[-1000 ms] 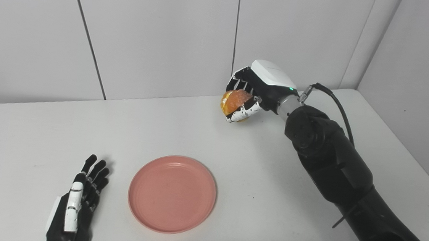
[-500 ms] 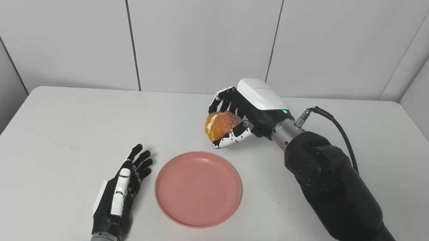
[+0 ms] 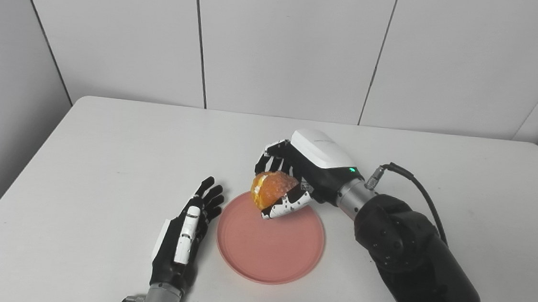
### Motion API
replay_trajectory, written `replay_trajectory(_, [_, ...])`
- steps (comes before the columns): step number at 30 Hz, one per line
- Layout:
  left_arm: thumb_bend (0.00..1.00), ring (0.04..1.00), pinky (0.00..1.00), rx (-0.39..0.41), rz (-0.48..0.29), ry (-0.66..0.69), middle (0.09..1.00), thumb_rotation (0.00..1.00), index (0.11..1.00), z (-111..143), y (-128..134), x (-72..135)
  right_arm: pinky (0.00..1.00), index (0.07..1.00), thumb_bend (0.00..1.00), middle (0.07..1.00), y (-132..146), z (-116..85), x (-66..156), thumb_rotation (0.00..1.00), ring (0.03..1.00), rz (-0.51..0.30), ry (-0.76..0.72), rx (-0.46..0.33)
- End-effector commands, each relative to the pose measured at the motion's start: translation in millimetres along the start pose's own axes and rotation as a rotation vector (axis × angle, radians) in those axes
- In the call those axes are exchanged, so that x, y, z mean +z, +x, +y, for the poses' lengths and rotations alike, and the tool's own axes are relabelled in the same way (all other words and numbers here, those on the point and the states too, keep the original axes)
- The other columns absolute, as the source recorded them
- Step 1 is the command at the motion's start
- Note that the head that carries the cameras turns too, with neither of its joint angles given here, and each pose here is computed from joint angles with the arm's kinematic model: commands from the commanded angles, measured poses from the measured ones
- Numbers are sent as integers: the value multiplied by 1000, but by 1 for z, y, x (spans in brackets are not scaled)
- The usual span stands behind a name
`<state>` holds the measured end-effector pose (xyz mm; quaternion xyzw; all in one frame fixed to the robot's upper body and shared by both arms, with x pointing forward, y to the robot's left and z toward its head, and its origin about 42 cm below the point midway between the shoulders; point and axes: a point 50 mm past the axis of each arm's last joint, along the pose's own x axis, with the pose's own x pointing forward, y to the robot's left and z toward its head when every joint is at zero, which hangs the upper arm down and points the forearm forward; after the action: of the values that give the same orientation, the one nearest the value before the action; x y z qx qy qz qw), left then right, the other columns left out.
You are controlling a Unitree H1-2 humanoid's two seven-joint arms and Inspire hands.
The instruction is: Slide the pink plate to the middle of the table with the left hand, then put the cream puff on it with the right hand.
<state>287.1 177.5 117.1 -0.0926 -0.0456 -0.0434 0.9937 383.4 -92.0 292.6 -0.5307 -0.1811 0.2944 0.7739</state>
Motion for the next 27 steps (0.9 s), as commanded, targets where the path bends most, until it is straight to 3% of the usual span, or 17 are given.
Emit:
replay_trajectory(1, [422, 903, 914, 12, 18, -2, 903, 1000, 894, -4, -5, -4, 355, 519, 526, 451, 5, -4, 8, 0, 417, -51, -38, -22])
replay_trajectory(13, [443, 906, 917, 4, 3, -4, 910, 1000, 904, -6, -3, -1, 357, 524, 525, 440, 23, 34, -6, 0, 420, -5, -83, 72])
replay_trajectory(23, [450, 901, 913, 3, 5, -11, 906, 1000, 900, -6, -2, 0, 329, 532, 524, 433, 26, 47, -13, 2, 410, 37, -116, 110])
replay_trajectory(27, [450, 901, 914, 5, 5, -10, 906, 1000, 897, -7, -2, 1, 261, 502, 528, 466, 23, 50, -13, 5, 342, 45, -121, 118])
